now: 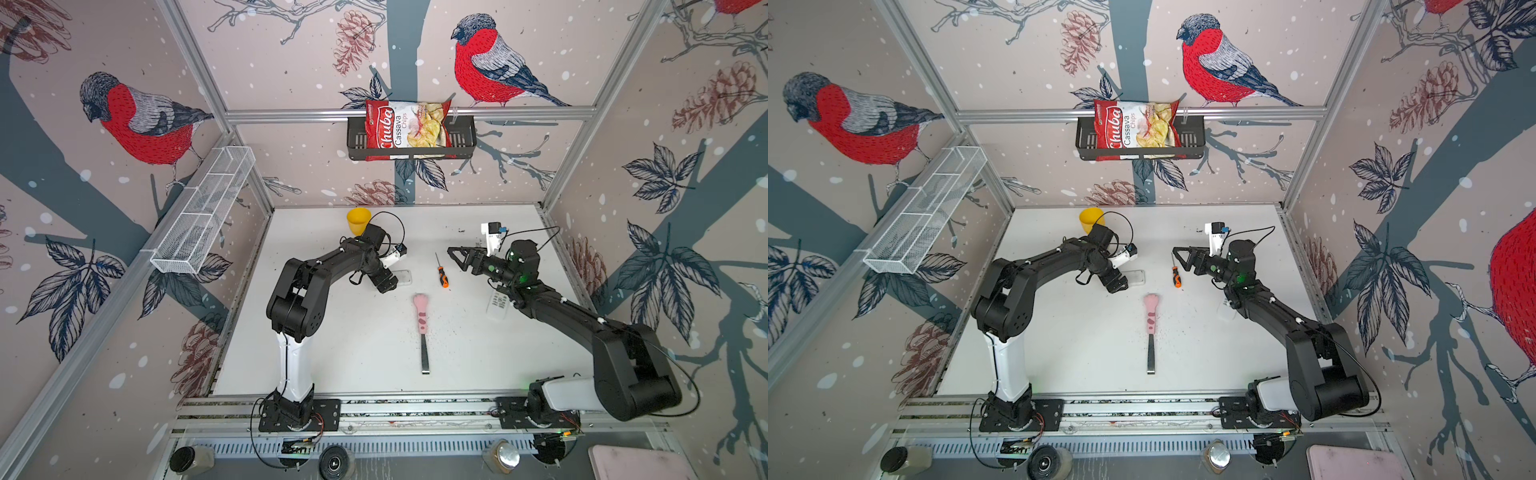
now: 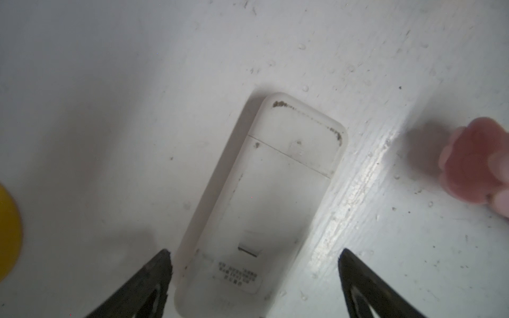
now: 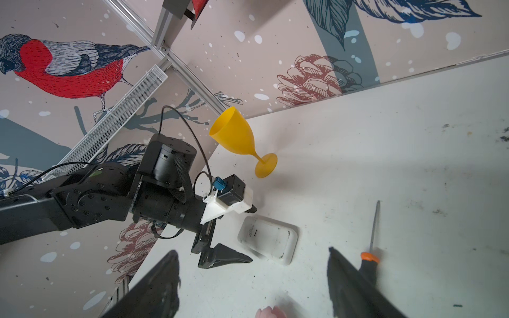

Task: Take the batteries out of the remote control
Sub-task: 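Grasp the face-down remote's lower end with the left gripper, then bring the right gripper to the remote's battery cover while left holds, then pinch the battery cover with the right gripper and slide it off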

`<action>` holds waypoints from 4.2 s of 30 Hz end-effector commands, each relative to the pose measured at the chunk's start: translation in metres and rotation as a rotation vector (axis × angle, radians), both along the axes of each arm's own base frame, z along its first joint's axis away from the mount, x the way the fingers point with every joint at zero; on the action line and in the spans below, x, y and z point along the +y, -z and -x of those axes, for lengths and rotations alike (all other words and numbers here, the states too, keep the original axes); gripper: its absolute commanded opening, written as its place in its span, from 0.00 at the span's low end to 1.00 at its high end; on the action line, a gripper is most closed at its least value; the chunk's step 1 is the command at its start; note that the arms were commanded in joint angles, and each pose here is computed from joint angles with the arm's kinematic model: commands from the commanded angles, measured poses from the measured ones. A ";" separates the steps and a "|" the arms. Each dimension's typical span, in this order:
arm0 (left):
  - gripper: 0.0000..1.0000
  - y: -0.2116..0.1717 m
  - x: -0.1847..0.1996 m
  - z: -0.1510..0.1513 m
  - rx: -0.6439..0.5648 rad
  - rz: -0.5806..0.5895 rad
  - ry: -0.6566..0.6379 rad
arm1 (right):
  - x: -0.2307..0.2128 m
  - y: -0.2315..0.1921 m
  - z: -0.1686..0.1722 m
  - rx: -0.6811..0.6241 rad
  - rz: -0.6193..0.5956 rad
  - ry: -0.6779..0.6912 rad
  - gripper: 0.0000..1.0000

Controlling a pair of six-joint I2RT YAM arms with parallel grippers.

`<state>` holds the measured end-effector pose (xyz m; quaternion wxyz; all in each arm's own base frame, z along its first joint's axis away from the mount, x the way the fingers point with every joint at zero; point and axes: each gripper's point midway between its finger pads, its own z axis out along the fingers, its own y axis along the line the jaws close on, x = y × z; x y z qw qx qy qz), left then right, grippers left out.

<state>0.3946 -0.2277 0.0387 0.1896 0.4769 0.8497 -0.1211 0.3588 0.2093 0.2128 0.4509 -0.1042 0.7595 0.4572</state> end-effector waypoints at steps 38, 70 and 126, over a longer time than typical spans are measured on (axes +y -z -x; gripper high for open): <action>0.58 0.025 0.006 0.020 0.032 -0.025 -0.017 | 0.003 0.004 0.000 -0.002 -0.001 -0.019 0.85; 0.38 -0.070 -0.015 0.040 -0.226 0.071 0.059 | 0.054 0.064 -0.013 0.192 0.193 -0.133 0.68; 0.31 -0.082 -0.012 0.050 -0.281 0.090 0.047 | 0.118 0.089 -0.005 0.200 0.342 -0.289 0.24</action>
